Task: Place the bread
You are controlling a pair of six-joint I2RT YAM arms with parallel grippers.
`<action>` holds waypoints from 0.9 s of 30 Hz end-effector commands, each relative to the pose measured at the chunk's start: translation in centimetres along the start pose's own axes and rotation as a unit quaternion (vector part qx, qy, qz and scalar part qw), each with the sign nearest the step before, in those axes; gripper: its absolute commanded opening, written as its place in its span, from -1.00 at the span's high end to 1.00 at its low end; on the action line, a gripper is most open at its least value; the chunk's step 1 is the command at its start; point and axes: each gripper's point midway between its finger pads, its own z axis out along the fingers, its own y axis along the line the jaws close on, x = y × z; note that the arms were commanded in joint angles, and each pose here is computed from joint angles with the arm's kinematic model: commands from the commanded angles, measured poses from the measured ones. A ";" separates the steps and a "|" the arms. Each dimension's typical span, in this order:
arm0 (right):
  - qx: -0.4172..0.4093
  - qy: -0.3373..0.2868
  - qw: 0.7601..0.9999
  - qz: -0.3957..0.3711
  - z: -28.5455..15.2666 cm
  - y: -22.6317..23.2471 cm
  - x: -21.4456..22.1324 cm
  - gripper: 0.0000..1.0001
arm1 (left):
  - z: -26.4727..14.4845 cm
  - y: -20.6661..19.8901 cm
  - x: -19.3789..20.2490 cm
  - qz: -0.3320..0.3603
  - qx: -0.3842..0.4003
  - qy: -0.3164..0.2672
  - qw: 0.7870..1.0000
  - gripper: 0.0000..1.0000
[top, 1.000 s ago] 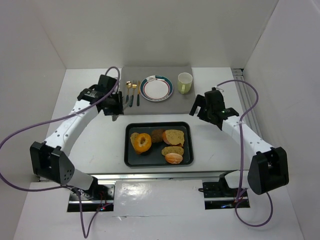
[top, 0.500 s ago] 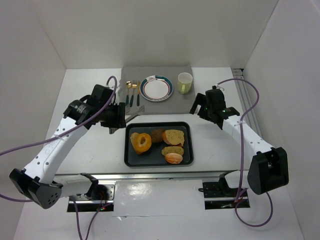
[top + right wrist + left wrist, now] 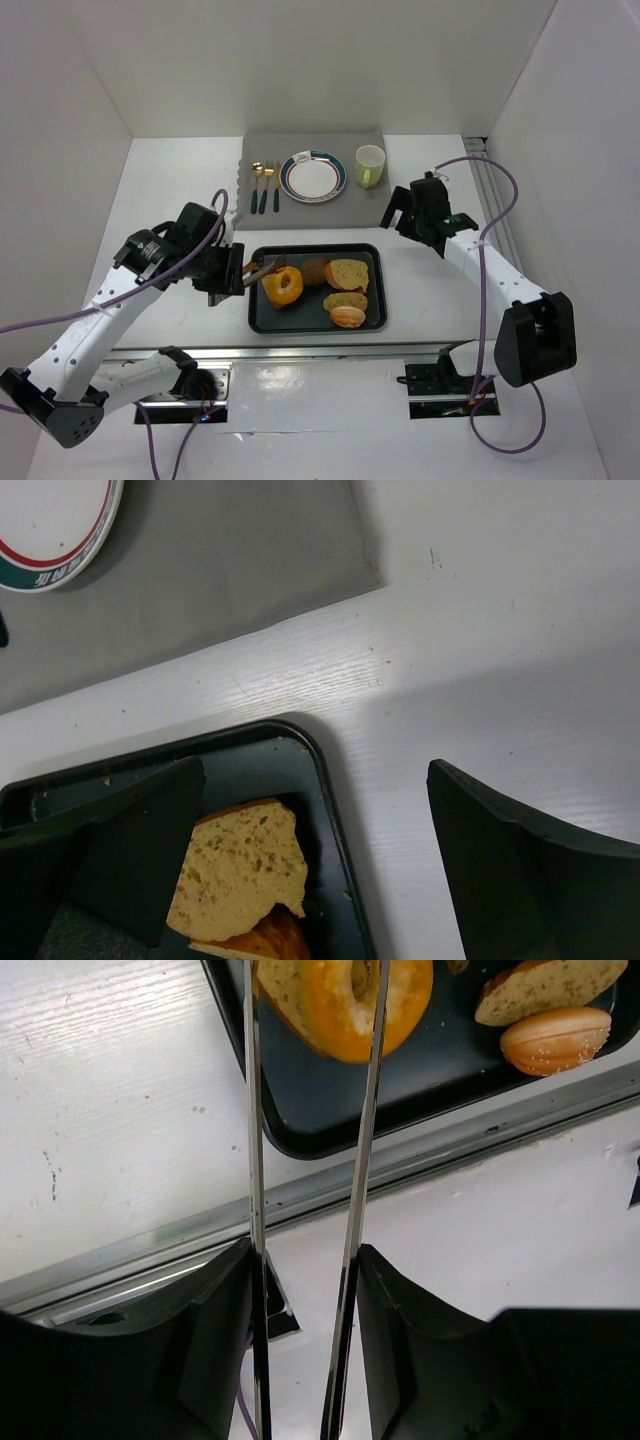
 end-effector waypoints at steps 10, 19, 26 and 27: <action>-0.004 -0.008 1.000 -0.014 -0.3 1.5 -0.8 -0.99 | 0.6 -0.3 2.0 -0.052 0.019 0.000 0.998 -0.08; 0.010 -0.012 1.000 -0.015 -0.3 0.9 -0.8 -0.99 | 2.3 -1.0 2.6 -0.060 0.038 0.029 0.997 -0.05; 0.024 -0.023 0.999 -0.012 -0.3 0.7 -1.1 -0.99 | 2.2 -1.4 2.6 -0.054 0.049 0.034 0.997 0.03; 0.028 -0.036 0.999 -0.015 -0.8 0.6 -1.3 -0.99 | 2.4 -1.4 2.6 -0.050 0.047 0.038 0.997 0.13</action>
